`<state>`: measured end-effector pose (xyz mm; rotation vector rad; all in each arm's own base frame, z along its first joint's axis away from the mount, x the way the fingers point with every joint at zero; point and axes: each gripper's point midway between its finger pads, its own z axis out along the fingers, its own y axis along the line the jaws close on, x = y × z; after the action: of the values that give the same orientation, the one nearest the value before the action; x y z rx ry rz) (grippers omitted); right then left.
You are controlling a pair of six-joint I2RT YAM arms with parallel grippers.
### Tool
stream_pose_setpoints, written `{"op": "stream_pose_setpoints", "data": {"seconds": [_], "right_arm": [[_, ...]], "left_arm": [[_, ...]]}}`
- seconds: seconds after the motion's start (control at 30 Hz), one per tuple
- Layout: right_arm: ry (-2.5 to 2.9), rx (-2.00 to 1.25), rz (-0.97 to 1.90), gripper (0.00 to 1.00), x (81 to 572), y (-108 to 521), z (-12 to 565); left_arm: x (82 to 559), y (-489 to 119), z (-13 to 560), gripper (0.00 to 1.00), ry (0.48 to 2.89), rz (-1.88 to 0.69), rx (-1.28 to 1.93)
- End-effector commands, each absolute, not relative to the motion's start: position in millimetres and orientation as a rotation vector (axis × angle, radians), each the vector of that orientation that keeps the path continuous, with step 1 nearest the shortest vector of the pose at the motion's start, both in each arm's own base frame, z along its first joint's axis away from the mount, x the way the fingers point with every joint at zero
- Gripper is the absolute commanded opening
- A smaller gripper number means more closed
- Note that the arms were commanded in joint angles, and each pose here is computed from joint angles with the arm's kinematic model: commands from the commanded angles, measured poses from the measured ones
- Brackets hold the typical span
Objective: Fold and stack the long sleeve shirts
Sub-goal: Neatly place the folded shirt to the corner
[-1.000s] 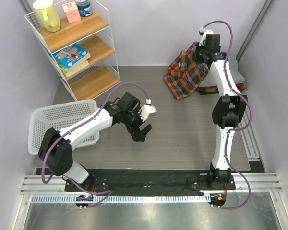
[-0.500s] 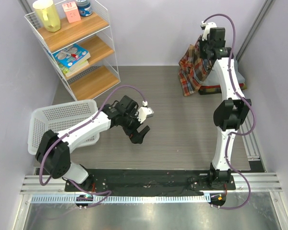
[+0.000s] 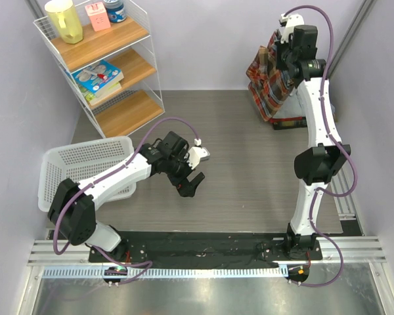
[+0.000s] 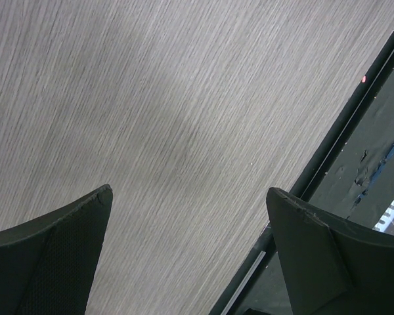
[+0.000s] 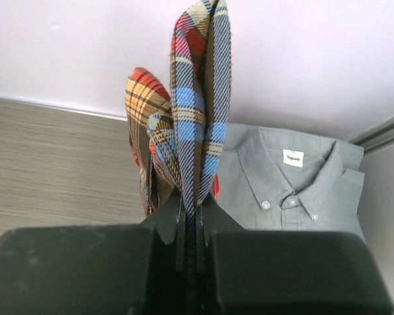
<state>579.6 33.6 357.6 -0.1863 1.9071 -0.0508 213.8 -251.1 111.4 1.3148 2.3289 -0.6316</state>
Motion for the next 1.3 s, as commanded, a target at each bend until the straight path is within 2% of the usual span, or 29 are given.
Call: {"op": "stream_pose_setpoints", "data": {"seconds": [0.0,0.6,0.67,1.27], "right_arm": [[1.682,-0.160,-0.058,0.01,558,35,451],[1.674,-0.162,-0.157,0.01,577,-4,441],[1.682,-0.138,-0.192,0.01,579,-30,435],[1.698,-0.265,-0.191,0.01,628,-120,363]], "left_arm": [[219,-252,124,1.00,2.280,-0.631,1.285],[216,-250,124,1.00,2.295,-0.632,1.296],[216,-250,123,1.00,2.297,-0.630,1.298],[213,-248,112,1.00,2.354,-0.628,1.323]]}}
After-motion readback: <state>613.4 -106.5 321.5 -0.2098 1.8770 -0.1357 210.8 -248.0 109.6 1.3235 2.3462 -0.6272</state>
